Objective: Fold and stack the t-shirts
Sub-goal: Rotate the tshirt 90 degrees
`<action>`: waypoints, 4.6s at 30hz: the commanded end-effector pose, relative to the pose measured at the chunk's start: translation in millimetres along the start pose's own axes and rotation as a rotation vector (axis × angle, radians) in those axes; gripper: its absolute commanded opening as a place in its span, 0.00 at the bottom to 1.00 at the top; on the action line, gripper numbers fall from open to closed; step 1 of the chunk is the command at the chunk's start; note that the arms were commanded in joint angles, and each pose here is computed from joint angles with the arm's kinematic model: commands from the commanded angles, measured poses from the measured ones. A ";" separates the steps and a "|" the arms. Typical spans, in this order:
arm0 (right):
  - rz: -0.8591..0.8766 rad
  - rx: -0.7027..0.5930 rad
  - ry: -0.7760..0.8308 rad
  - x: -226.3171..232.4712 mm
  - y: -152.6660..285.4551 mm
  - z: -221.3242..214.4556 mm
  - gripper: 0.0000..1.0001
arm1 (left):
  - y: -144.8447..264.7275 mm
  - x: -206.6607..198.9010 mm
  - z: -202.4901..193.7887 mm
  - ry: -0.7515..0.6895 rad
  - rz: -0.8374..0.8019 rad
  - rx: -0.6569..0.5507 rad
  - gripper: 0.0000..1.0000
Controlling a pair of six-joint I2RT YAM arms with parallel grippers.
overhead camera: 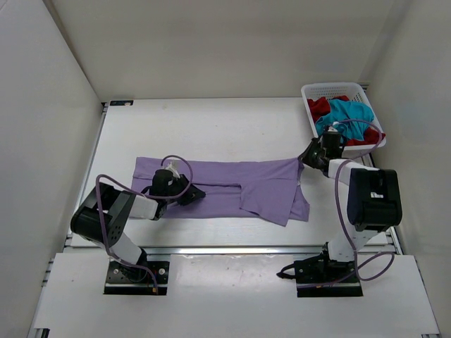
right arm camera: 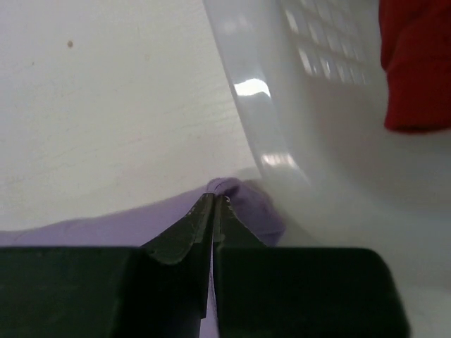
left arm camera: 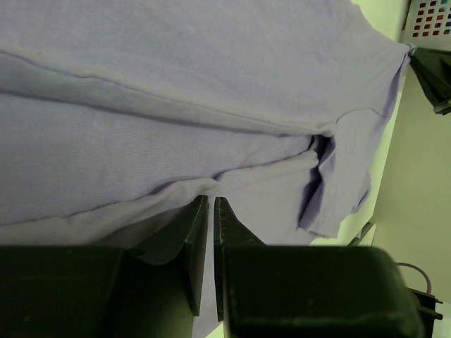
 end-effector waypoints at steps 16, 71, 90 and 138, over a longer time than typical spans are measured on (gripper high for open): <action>0.065 -0.215 0.060 46.5 41.7 54.5 0.34 | 21.6 -55.1 21.6 -0.119 -0.074 -0.078 0.23; 0.579 -0.166 0.484 303.9 156.0 216.9 0.00 | 77.9 -47.5 32.2 -0.212 -0.039 -0.107 0.16; 0.632 0.061 0.339 296.9 88.9 -138.9 0.38 | 94.5 -52.8 42.2 -0.176 -0.105 -0.136 0.21; 0.538 0.410 0.234 277.7 8.4 -227.7 0.41 | 79.3 -58.8 45.2 -0.194 -0.093 -0.109 0.26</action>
Point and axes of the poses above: each gripper's point midway between its finger pads, its own y axis back along the fingers, its own x axis along the line the jaws close on, z = x × y, the point moved 1 cm from there along y, back along the fingers, and after that the axes turned 6 degrees about y, right-handed, at the moved point
